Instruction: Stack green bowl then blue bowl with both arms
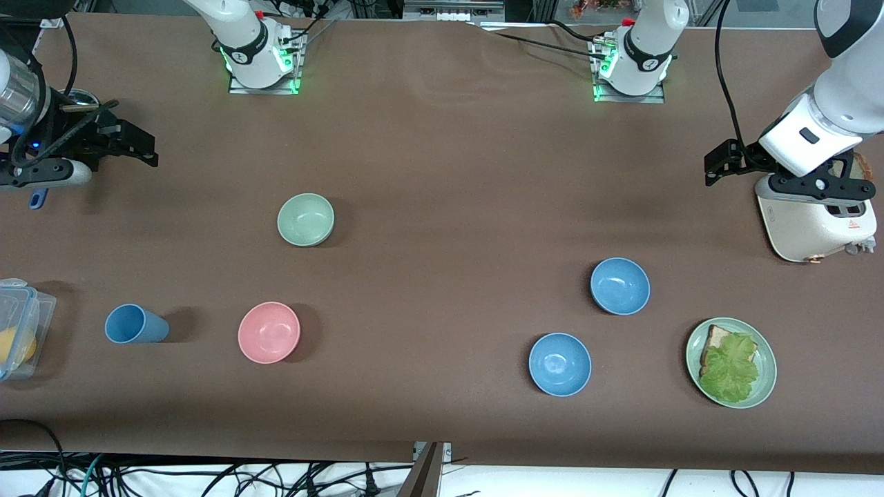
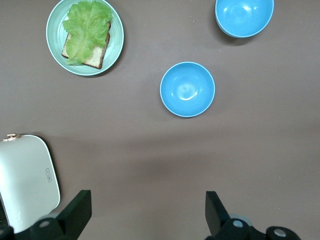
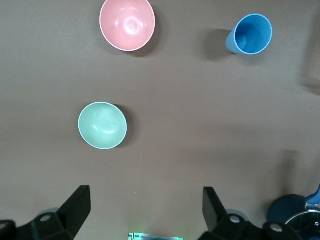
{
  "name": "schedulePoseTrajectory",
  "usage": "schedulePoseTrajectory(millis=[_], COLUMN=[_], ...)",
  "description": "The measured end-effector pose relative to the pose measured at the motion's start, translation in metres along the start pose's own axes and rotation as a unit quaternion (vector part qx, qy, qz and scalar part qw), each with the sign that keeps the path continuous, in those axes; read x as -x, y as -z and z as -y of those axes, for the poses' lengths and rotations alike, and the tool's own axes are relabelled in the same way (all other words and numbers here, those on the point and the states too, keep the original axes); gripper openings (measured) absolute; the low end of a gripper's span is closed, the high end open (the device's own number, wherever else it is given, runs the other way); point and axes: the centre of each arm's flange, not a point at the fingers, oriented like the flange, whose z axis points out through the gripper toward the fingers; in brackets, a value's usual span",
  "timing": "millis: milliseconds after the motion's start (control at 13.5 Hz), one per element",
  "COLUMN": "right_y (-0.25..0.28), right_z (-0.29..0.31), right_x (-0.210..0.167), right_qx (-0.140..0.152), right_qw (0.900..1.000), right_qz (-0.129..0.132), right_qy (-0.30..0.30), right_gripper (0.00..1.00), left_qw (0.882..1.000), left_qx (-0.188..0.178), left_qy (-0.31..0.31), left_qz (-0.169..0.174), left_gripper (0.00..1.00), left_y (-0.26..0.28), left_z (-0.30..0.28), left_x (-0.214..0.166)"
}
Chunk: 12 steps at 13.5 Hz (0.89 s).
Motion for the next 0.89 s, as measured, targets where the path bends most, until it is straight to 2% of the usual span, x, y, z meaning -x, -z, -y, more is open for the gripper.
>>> schedulePoseTrajectory(millis=[889], right_y=[-0.0016], right_z=[-0.0091], right_x=[-0.0008], right_qx=[0.000], right_qw=[1.000], right_qz=[0.001], right_qy=[-0.008], right_gripper=[0.99], left_qw=[1.000], left_qx=[0.000], left_qy=[0.000], left_qz=[0.000], left_gripper=[1.00], left_y=[0.0000], left_z=[-0.0001], left_x=[0.0000])
